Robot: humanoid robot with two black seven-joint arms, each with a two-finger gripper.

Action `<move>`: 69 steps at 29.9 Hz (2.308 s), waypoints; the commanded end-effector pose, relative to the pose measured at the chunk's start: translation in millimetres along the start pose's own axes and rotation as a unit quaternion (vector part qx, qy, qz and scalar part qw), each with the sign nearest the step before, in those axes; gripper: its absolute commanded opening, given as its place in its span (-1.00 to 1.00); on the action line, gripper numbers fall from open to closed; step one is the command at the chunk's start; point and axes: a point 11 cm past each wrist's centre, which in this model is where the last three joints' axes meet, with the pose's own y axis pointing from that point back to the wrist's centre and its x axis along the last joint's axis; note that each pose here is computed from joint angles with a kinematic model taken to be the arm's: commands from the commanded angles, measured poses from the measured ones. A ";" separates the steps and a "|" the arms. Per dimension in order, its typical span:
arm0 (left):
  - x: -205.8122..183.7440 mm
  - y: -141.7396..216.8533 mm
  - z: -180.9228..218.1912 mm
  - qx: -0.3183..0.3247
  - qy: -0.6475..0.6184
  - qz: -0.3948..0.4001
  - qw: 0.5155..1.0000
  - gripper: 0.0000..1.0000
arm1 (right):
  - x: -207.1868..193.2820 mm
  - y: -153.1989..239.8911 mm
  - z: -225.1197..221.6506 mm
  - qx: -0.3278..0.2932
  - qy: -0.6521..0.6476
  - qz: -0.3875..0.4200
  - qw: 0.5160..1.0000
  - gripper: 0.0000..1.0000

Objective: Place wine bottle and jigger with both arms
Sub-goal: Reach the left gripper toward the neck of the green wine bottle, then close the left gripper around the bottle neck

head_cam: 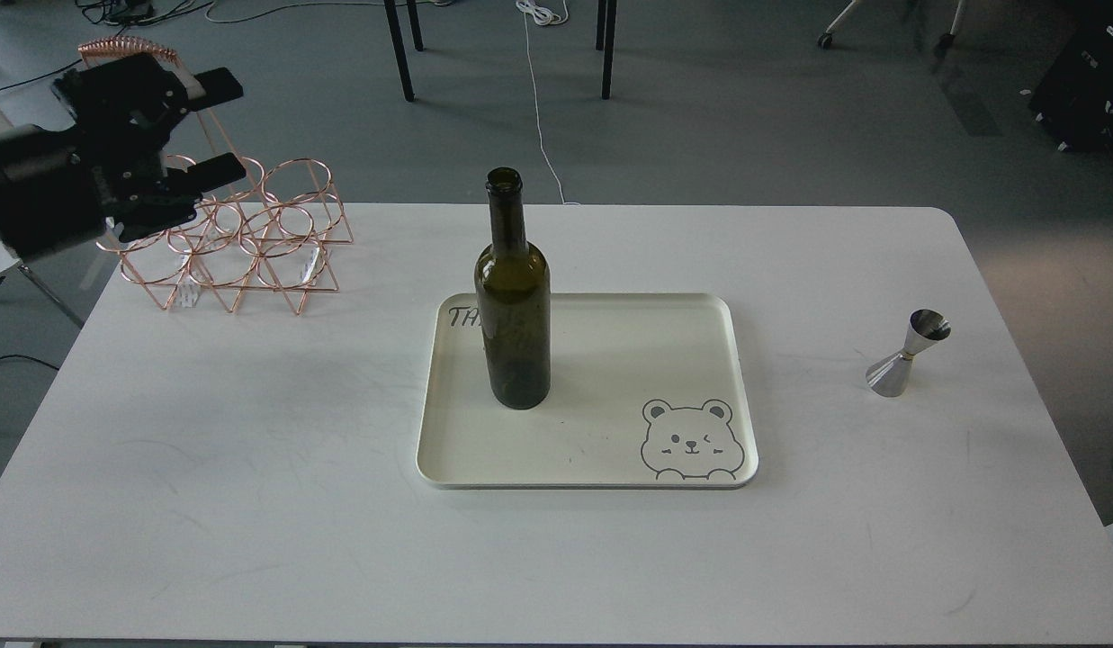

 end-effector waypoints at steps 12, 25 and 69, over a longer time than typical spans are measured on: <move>-83.7 -83.1 6.1 -0.014 -0.394 -0.062 0.917 0.96 | 27.9 8.8 0.4 0.070 -0.228 0.058 0.969 1.00; -89.5 -108.1 11.7 -0.040 -0.444 -0.018 0.895 0.83 | 28.2 10.1 3.4 0.065 -0.225 0.059 0.970 0.99; -94.0 -136.0 24.6 -0.070 -0.447 0.005 0.892 -0.64 | 38.3 18.1 5.8 0.049 -0.197 0.060 0.977 0.99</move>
